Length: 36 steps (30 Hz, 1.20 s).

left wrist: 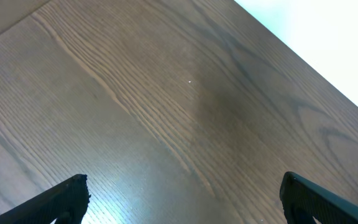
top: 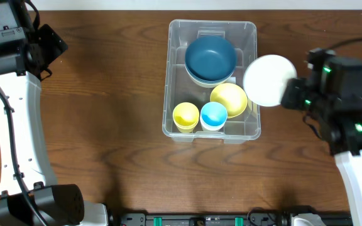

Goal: Pack container
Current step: 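Lift the white bowl and place it onto the yellow bowl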

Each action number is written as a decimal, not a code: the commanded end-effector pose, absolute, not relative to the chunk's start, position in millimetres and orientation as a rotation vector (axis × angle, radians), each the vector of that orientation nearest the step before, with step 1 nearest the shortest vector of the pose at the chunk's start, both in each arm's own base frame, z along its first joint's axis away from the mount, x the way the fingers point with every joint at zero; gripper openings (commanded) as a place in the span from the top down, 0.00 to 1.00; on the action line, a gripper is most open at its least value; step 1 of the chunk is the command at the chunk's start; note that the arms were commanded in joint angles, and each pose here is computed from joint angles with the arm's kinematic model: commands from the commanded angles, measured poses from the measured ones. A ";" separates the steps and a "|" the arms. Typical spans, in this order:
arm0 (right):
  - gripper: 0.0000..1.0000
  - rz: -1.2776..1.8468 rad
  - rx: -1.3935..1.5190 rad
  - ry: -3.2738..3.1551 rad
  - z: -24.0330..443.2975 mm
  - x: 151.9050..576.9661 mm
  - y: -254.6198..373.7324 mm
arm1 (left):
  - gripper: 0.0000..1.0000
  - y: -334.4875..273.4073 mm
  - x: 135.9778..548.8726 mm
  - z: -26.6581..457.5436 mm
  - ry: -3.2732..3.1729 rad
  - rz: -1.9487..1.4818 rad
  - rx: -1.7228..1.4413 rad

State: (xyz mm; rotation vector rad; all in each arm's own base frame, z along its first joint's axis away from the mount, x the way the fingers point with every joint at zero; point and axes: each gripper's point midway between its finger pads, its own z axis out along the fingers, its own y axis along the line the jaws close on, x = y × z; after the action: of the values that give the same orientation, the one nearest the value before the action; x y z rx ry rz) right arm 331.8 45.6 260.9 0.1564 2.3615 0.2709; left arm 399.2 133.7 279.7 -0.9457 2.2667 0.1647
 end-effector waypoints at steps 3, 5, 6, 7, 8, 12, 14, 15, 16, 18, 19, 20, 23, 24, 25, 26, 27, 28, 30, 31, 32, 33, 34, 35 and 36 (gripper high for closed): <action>0.99 0.183 0.091 2.460 232.5 356.6 71.5 | 0.02 136.6 397.1 283.6 2.261 0.185 -0.937; 0.99 0.171 0.049 2.516 212.0 364.3 83.5 | 0.02 136.6 397.2 283.7 2.261 0.185 -0.937; 0.99 0.168 0.036 2.538 202.8 367.3 88.2 | 0.02 136.6 397.2 283.7 2.261 0.185 -0.937; 0.99 0.165 0.025 2.558 193.7 370.4 92.3 | 0.02 136.6 397.2 283.7 2.261 0.185 -0.937; 0.99 0.151 0.016 2.582 182.5 374.1 95.7 | 0.02 136.6 397.2 283.7 2.261 0.185 -0.937; 0.99 0.119 0.011 2.642 157.1 379.6 97.6 | 0.02 136.6 397.2 283.7 2.261 0.185 -0.937; 0.99 0.112 0.009 2.665 150.0 379.2 97.7 | 0.02 136.6 397.2 283.7 2.261 0.185 -0.937; 0.99 0.108 0.009 2.678 146.8 377.8 97.3 | 0.02 136.6 397.1 283.6 2.261 0.185 -0.937; 0.99 0.105 0.008 2.686 145.5 376.4 97.2 | 0.02 136.6 397.1 283.6 2.261 0.185 -0.937; 0.99 0.099 0.005 2.702 143.5 372.9 96.5 | 0.02 136.6 397.1 283.6 2.261 0.185 -0.937; 0.99 0.095 -0.003 2.709 142.8 371.4 96.2 | 0.02 136.6 397.1 283.6 2.261 0.185 -0.937; 0.99 0.091 -0.016 2.713 142.3 370.4 96.0 | 0.02 136.6 397.1 283.6 2.261 0.185 -0.937; 0.82 0.094 -0.037 2.723 141.4 368.2 96.7 | 0.02 136.6 397.1 283.6 2.261 0.185 -0.937; 0.70 0.099 -0.047 2.722 141.6 368.1 97.5 | 0.02 136.6 397.2 283.7 2.261 0.185 -0.937; 0.64 0.103 -0.051 2.718 142.0 369.0 98.2 | 0.02 136.6 397.2 283.7 2.261 0.185 -0.937; 0.60 0.105 -0.051 2.714 142.5 369.9 98.5 | 0.02 136.6 397.1 283.6 2.261 0.185 -0.937; 0.58 0.107 -0.050 2.708 143.1 371.2 98.9 | 0.02 136.6 397.1 283.6 2.261 0.185 -0.937; 0.58 0.109 -0.050 2.701 144.1 372.6 99.3 | 0.02 136.6 397.2 283.7 2.261 0.185 -0.937; 0.57 0.113 -0.050 2.689 146.2 374.5 99.8 | 0.02 136.6 397.1 283.6 2.261 0.185 -0.937; 0.57 0.114 -0.049 2.684 147.2 375.3 100.0 | 0.02 136.6 397.2 283.7 2.261 0.185 -0.937; 0.57 0.117 -0.049 2.677 148.9 376.1 100.3 | 0.02 136.6 397.1 283.6 2.261 0.185 -0.937; 0.57 0.118 -0.048 2.673 150.5 376.7 100.4 | 0.02 136.6 397.1 283.6 2.261 0.185 -0.937; 0.57 0.119 -0.048 2.668 152.9 377.0 100.5 | 0.02 136.6 397.2 283.7 2.261 0.185 -0.937; 0.57 0.121 -0.047 2.662 155.8 377.1 100.3 | 0.02 136.6 397.2 283.7 2.261 0.185 -0.937; 0.58 0.122 -0.043 2.655 158.4 377.2 99.3 | 0.02 136.6 397.1 283.6 2.261 0.185 -0.937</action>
State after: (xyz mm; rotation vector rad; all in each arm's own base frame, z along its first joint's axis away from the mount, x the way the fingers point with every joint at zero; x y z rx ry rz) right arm 370.7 100.0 137.2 -0.0383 2.7139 0.1222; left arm 399.1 133.6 279.6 -0.9458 2.2670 0.1648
